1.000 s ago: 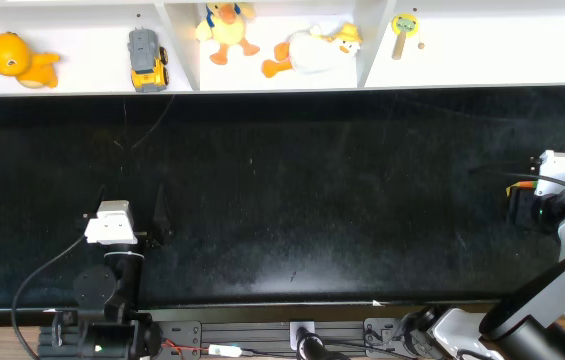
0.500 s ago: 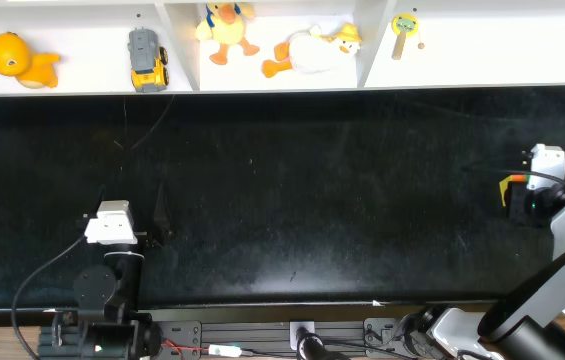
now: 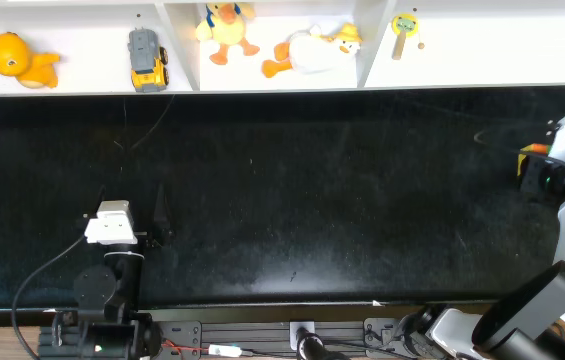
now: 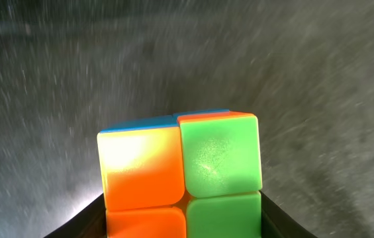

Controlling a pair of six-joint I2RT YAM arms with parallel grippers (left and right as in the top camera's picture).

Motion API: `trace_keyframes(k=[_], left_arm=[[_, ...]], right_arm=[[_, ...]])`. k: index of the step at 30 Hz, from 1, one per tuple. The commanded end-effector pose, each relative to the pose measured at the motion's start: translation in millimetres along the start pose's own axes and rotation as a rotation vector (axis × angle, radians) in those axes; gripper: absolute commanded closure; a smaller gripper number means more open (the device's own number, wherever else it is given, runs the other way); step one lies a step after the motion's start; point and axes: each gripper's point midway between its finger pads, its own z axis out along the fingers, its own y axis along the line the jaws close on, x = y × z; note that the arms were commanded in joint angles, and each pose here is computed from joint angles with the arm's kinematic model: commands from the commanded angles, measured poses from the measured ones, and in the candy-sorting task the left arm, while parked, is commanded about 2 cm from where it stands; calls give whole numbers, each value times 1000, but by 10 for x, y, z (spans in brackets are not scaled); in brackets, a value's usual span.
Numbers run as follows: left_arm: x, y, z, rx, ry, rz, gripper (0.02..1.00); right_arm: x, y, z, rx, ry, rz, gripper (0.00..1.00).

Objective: Store Toys

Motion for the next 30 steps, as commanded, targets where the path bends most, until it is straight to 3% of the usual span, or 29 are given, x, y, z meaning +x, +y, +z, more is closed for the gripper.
trace_keyframes(k=[1,11,30], left_arm=[[-19,-23,-8,12,-9,-22,20],[-18,-23,-8,12,-9,-22,20],[-18,-23,-8,12,-9,-22,20]], right_arm=[[-456,16,-255,12,-119,47,551],[-1166,227,-436,-30,-214,65,546],[-1827,395,122,-96,-148,72,551]])
